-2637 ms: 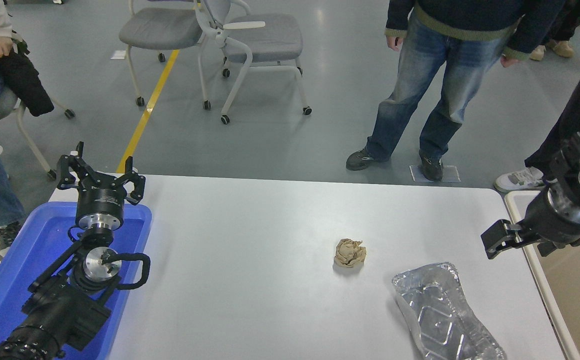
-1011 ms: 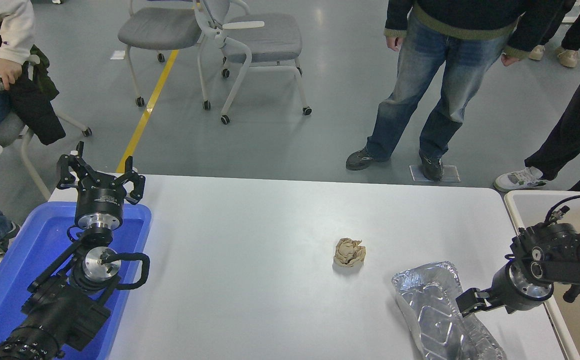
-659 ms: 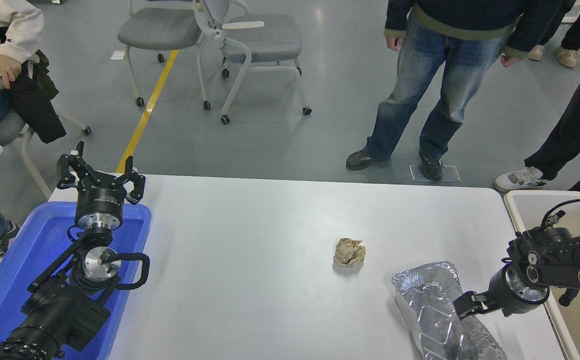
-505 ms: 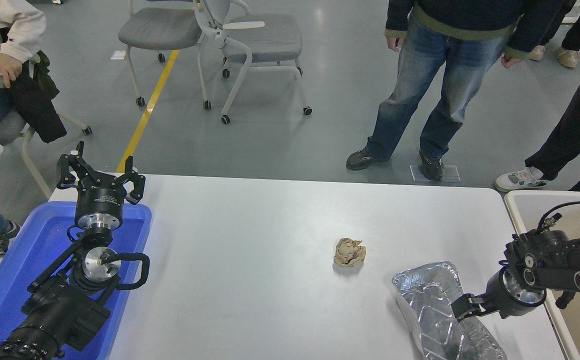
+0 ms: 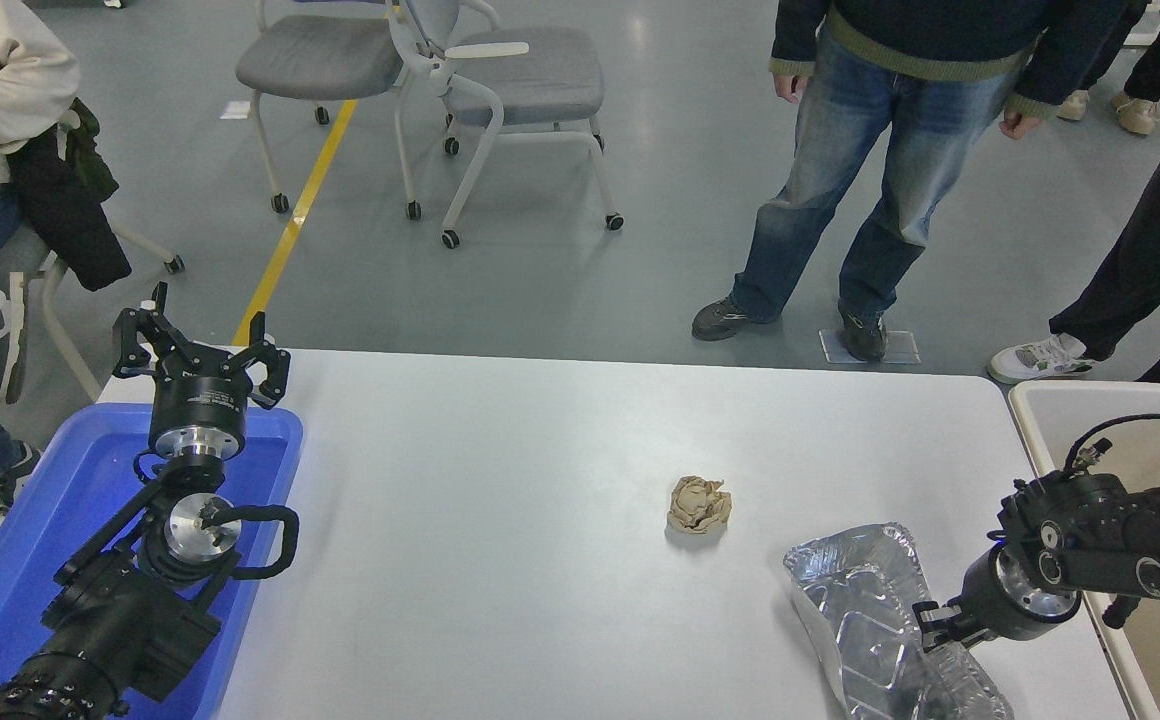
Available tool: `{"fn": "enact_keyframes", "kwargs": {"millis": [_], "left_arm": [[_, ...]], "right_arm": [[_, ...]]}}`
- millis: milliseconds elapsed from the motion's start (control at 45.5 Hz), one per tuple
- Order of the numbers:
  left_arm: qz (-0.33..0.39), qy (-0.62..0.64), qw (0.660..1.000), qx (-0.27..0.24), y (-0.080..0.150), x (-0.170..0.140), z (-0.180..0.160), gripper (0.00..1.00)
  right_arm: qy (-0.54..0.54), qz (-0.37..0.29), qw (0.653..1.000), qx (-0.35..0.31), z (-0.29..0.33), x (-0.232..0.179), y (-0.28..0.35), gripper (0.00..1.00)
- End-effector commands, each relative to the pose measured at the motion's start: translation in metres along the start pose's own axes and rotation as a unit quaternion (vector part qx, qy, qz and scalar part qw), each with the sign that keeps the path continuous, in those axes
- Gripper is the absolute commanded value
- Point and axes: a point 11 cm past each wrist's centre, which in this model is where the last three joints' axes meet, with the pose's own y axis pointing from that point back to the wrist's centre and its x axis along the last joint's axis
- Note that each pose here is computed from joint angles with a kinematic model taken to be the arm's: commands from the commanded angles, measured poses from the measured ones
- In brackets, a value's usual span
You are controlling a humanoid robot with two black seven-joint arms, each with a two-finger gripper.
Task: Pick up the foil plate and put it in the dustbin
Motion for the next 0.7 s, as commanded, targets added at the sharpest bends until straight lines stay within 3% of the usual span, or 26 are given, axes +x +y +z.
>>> {"fn": "enact_keyframes", "kwargs": {"millis": [0, 396, 681], "left_arm": [[0.000, 0.000, 1.000, 0.000, 0.000, 0.000, 0.000, 0.99], [0.000, 0.000, 1.000, 0.000, 0.000, 0.000, 0.000, 0.99], [0.000, 0.000, 1.000, 0.000, 0.000, 0.000, 0.000, 0.99]], "right_arm": [[0.003, -0.002, 1.000, 0.006, 0.000, -0.002, 0.000, 0.00], [-0.016, 0.003, 1.000, 0.010, 0.008, 0.000, 0.010, 0.00], [-0.027, 0.015, 0.999, 0.026, 0.019, 0.018, 0.085, 0.00]]}}
